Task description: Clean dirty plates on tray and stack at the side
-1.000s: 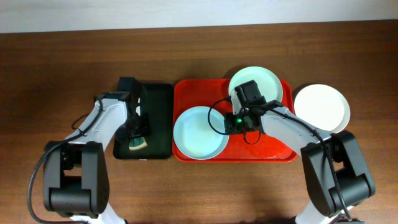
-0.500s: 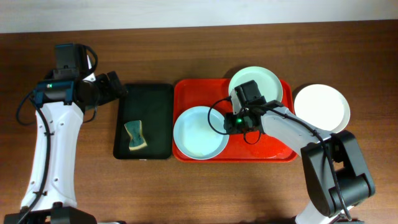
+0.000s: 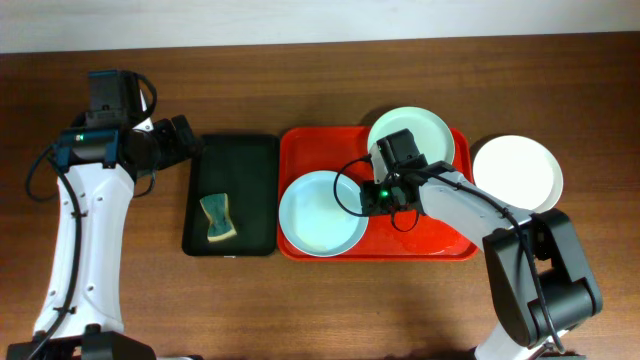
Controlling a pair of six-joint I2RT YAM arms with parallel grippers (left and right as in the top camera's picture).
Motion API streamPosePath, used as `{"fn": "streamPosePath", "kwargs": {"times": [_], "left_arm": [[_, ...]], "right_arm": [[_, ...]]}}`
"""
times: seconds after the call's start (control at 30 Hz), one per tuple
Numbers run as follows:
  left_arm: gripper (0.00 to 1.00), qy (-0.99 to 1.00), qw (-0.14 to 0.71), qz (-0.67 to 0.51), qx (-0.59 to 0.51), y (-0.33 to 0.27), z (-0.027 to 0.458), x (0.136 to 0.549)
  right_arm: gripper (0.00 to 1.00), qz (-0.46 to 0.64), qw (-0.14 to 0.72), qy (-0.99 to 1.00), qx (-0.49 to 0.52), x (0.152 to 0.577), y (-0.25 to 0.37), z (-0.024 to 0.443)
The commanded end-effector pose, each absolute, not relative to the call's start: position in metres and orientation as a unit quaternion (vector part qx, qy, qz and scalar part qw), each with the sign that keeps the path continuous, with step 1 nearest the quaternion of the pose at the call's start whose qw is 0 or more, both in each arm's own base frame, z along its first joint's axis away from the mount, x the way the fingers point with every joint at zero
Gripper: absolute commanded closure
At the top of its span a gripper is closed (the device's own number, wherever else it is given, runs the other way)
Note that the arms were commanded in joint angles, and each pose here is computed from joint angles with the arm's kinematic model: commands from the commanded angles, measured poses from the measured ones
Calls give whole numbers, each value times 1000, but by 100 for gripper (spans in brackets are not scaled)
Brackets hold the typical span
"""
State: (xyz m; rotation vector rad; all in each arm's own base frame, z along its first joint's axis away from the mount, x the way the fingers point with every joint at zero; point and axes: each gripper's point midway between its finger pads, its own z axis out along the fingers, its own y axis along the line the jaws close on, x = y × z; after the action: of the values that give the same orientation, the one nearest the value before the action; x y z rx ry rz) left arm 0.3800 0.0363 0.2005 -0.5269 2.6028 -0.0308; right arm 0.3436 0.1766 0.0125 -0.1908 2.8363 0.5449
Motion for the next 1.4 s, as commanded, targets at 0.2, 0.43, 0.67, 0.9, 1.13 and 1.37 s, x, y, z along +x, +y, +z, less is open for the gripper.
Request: {"fn": "streamPosePath", "kwargs": {"times": [0.2, 0.43, 0.67, 0.9, 1.13, 1.37], "left_arm": [[1, 950, 242, -7, -199, 39, 201, 380], [1, 950, 242, -7, -199, 39, 201, 380], [1, 950, 242, -7, -199, 39, 201, 380], [1, 950, 242, -7, -199, 39, 201, 380], [1, 950, 242, -7, -199, 39, 201, 380], [1, 950, 242, -7, -199, 39, 201, 380]], "right_arm": [[96, 193, 132, 971, -50, 351, 178, 23], [96, 185, 125, 974, -43, 336, 170, 53], [96, 179, 113, 977, -7, 336, 151, 97], [96, 196, 133, 971, 42, 354, 157, 127], [96, 181, 211, 959, 59, 376, 193, 138], [96, 110, 338, 935, 16, 380, 241, 161]]}}
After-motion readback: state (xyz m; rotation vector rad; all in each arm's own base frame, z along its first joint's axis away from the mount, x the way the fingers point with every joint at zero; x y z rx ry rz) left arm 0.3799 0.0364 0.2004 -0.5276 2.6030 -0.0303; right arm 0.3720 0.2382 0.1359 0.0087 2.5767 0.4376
